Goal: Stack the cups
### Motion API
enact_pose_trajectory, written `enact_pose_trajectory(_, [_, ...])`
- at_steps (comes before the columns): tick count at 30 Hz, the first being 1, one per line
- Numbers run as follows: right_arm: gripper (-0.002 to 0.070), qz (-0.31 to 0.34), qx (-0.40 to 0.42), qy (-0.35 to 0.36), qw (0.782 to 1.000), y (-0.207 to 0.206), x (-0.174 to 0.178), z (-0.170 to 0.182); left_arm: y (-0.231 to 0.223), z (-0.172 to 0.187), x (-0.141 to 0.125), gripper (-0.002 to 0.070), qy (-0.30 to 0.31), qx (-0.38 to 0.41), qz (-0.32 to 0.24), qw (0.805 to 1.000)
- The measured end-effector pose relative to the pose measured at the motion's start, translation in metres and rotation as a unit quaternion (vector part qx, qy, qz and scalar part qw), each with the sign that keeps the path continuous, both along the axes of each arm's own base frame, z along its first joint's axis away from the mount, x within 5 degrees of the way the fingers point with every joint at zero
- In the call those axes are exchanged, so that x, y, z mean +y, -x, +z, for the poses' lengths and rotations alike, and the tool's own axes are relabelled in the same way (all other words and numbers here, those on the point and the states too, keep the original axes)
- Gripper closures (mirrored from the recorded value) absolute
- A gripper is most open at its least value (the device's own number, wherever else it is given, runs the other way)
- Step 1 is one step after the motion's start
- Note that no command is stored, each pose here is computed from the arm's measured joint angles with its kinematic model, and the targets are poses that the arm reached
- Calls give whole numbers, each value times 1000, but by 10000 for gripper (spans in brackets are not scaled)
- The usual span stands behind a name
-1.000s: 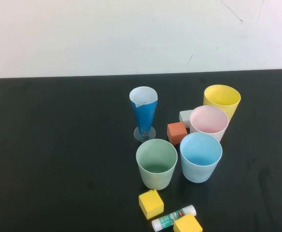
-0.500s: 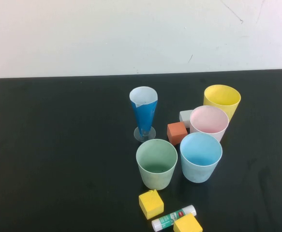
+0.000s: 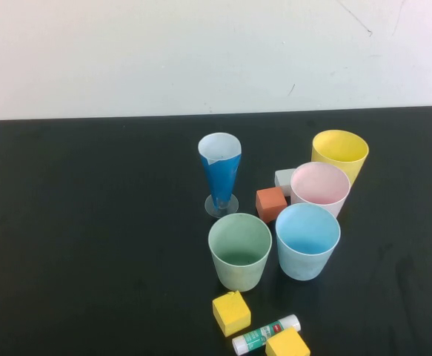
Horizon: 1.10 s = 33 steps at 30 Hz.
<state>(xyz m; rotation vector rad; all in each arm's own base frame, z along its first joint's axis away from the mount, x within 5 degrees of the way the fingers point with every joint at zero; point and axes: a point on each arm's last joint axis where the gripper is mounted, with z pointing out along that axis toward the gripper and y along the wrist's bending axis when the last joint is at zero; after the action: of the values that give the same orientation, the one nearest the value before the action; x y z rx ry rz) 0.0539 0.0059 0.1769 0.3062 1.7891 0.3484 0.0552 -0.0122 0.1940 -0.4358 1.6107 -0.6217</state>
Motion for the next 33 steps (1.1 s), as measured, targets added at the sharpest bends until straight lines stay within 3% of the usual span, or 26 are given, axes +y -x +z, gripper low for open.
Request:
enact_pose_trajectory(3, [679, -5, -6, -113, 994, 0, 4, 3, 0, 6, 1, 677, 143, -13, 9, 990])
enact_pose_trajectory(6, [679, -7, -8, -150, 989, 0, 5, 4, 0, 8, 2, 677, 206, -18, 16, 978])
enact_pose_trajectory(18, [679, -6, -10, -155, 988, -1, 5, 5, 0, 9, 2, 677, 227, -18, 13, 974])
enact_pose_trajectory(20, [679, 2, -6, -128, 992, 0, 5, 3, 0, 8, -2, 677, 208, -7, -9, 978])
enact_pose_trajectory(23, [679, 14, 7, -96, 995, 1, 6, 1, 6, 22, -14, 677, 103, -4, -75, 992])
enact_pose_trajectory(26, [679, 20, 11, -82, 996, 1, 7, 0, 8, 47, -22, 677, -4, 22, -125, 992])
enact_pose_trajectory(29, [679, 23, 12, -74, 997, 1, 7, -1, -1, 63, -24, 677, -75, 81, -150, 982])
enact_pose_trajectory(33, [679, 27, 15, -74, 997, 1, 8, -1, -22, 91, -27, 677, -160, 145, -200, 956])
